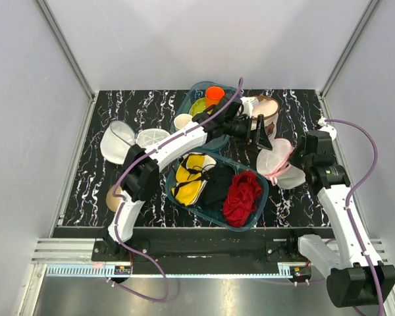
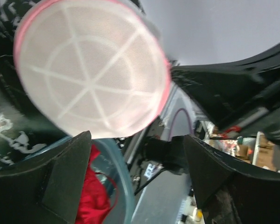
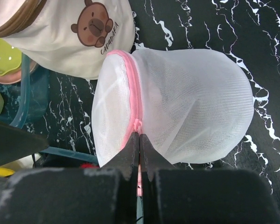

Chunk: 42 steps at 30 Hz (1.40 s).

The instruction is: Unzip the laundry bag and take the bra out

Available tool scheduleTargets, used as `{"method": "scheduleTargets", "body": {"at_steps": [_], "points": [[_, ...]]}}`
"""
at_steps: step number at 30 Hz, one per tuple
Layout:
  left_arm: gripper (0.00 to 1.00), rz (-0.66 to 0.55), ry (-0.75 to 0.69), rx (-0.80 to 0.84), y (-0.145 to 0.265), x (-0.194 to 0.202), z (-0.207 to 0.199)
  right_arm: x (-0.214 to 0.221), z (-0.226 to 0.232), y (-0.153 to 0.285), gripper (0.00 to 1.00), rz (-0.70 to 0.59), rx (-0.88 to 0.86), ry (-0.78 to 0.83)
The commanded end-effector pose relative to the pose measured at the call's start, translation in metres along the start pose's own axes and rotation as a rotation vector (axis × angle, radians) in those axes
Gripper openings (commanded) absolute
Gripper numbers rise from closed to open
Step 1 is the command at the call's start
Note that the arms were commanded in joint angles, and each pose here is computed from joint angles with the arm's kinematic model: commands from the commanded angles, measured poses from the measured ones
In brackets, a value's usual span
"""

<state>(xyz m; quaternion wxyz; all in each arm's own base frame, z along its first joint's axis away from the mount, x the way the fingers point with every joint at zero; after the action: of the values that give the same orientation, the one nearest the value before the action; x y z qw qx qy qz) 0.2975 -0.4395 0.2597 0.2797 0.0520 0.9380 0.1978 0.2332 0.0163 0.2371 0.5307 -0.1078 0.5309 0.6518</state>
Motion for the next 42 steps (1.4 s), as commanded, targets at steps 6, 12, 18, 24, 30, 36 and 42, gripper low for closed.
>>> {"method": "scheduleTargets", "body": {"at_steps": [6,12,18,24,30,36,42], "points": [[0.83,-0.093,-0.588,-0.031,0.035,0.008,-0.014,-0.014,0.017,0.023,0.0,0.047,-0.073,-0.018],[0.85,-0.203,-0.906,-0.198,0.018,0.028,-0.036,-0.012,0.017,0.016,0.0,0.073,-0.045,-0.025],[0.88,-0.333,-0.957,-0.252,-0.012,0.04,-0.044,-0.012,0.021,0.013,0.0,0.086,-0.064,-0.043],[0.89,-0.365,-0.929,-0.301,-0.039,0.055,-0.04,-0.01,0.026,0.008,0.0,0.113,-0.096,-0.058],[0.83,-0.368,-0.871,-0.361,-0.059,0.049,-0.029,-0.009,0.027,0.008,0.0,0.12,-0.114,-0.085],[0.47,-0.384,-0.856,-0.385,-0.057,0.049,-0.027,-0.011,0.02,0.011,0.0,0.102,-0.102,-0.102],[0.0,-0.386,-0.85,-0.406,-0.05,0.048,-0.024,-0.016,0.005,0.012,0.0,0.07,-0.057,-0.139]]}}
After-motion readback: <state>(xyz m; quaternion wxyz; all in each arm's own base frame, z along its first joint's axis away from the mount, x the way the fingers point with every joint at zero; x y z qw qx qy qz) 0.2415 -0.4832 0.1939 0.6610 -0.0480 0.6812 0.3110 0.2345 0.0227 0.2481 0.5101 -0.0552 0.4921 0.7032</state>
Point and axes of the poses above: each gripper's point midway between its finger pads, its own y axis back along the fingers, its own z axis along the line the jaws close on, x = y × z, the point moved 7 cm from there along y, back along the fingers, and after that the axes turned 9 degrees about -y, right-handed, at the moved point
